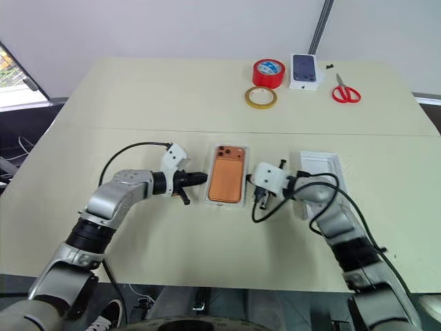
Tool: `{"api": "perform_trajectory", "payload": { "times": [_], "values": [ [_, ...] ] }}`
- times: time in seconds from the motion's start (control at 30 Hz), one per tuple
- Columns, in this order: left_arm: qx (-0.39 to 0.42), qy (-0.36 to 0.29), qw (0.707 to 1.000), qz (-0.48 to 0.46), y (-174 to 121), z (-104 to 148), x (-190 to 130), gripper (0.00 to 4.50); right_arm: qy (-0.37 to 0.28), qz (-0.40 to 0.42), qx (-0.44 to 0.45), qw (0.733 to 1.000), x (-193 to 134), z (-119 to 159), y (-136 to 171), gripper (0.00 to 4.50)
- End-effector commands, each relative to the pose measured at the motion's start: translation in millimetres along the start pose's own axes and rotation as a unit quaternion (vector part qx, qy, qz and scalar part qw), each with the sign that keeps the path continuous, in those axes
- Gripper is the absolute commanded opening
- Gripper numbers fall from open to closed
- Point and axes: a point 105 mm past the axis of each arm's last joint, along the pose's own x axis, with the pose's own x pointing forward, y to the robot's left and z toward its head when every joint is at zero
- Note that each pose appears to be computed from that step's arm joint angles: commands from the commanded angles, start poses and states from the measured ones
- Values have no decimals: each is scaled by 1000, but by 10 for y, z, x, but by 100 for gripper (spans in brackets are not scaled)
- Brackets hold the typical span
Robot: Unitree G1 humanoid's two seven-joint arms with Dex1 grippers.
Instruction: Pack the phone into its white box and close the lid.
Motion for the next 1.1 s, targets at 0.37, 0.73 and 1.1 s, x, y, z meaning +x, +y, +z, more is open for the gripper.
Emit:
{"api": "perform_trajectory", "payload": {
  "times": [0.37,0.73,1.1],
  "values": [
    [9,-32,989,-145,-766,127,537,10,45,-41,5,998,-634,-109,-11,0],
    [23,-26,996,-85,-438,84,400,10,57,-34,14,998,-751,-177,-9,0],
    [21,-47,998,-35,-199,143,207,10,78,-67,-22,994,-810,-281,-263,0]
  ]
}}
